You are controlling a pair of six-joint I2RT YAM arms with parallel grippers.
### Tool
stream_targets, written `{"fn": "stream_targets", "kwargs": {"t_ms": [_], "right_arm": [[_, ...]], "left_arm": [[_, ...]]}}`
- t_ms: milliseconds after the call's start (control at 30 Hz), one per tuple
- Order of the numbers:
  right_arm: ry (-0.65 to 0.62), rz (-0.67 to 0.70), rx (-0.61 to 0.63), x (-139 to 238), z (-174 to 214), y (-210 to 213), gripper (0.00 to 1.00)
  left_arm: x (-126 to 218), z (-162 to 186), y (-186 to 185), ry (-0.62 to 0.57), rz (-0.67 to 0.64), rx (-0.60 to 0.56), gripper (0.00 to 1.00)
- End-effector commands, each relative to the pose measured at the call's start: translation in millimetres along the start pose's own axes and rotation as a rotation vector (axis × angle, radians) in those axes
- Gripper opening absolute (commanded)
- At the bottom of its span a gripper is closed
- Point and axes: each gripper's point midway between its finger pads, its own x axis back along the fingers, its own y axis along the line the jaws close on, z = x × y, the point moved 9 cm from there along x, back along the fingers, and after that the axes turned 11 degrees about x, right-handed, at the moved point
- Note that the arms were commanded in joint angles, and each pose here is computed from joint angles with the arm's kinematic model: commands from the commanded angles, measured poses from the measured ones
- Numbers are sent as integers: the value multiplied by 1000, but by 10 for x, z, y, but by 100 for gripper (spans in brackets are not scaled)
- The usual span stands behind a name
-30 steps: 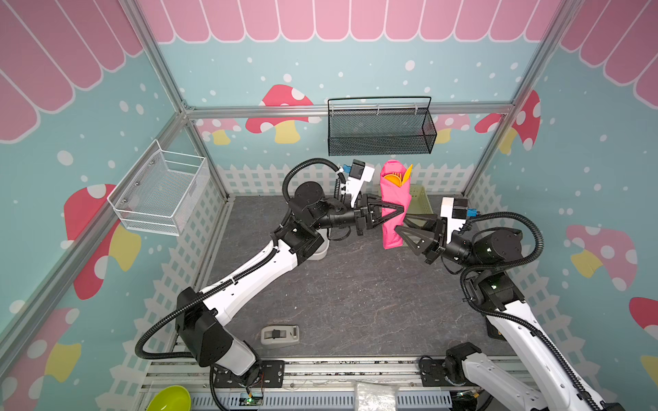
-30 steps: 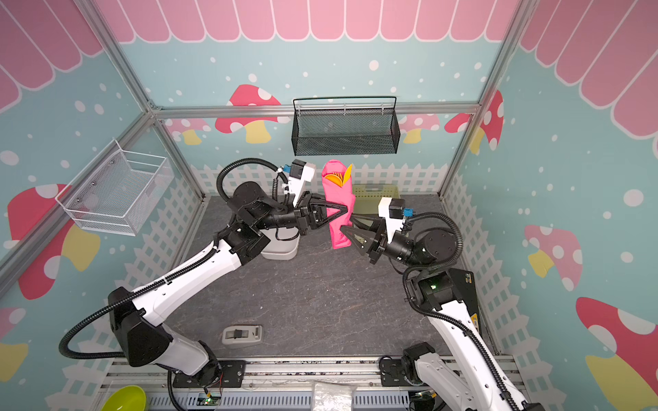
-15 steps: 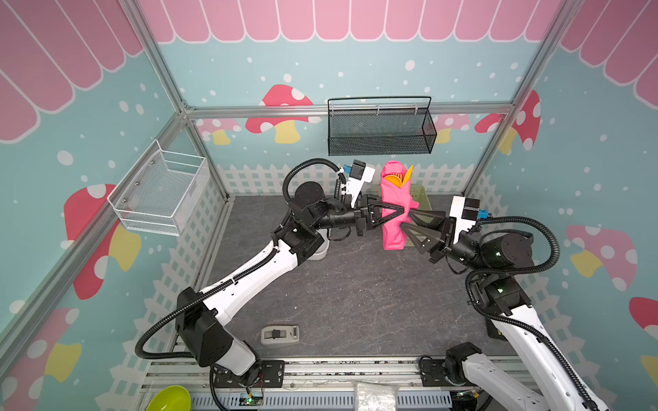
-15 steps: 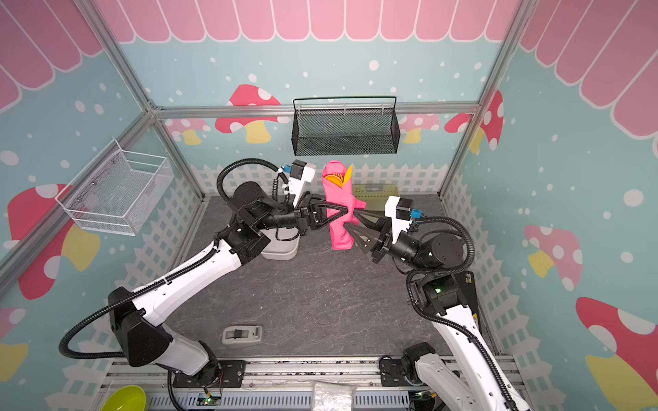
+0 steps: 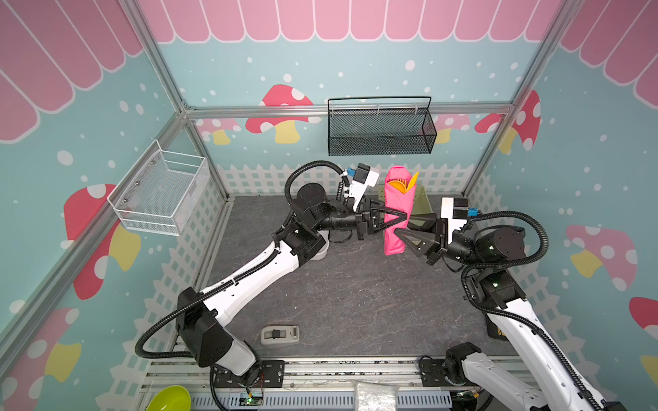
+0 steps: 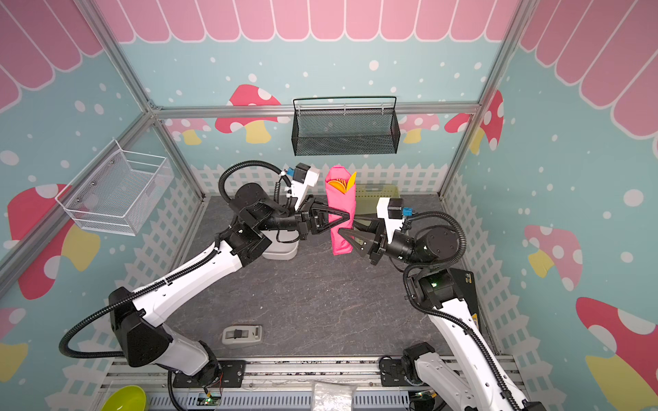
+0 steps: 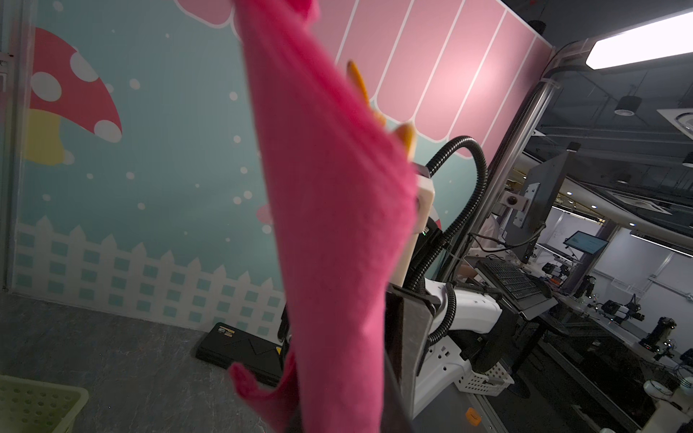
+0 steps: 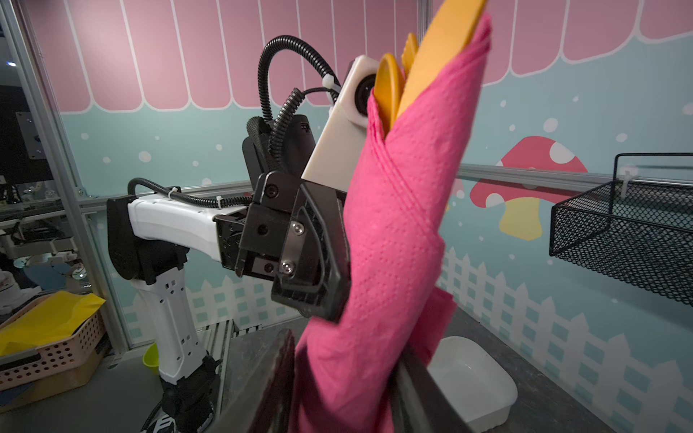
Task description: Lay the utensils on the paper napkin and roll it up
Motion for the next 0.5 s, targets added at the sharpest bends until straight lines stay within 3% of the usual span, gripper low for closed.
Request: {"fn": "stream_targets", "kwargs": {"t_ms": [0, 467], "right_arm": [[-12, -71, 15, -4, -93, 52, 40], [5, -114, -7, 57, -22, 155, 40]], "left_arm": [[-15, -84, -149, -6, 48, -46, 1], [91, -105, -248, -81, -19, -114, 0]]}}
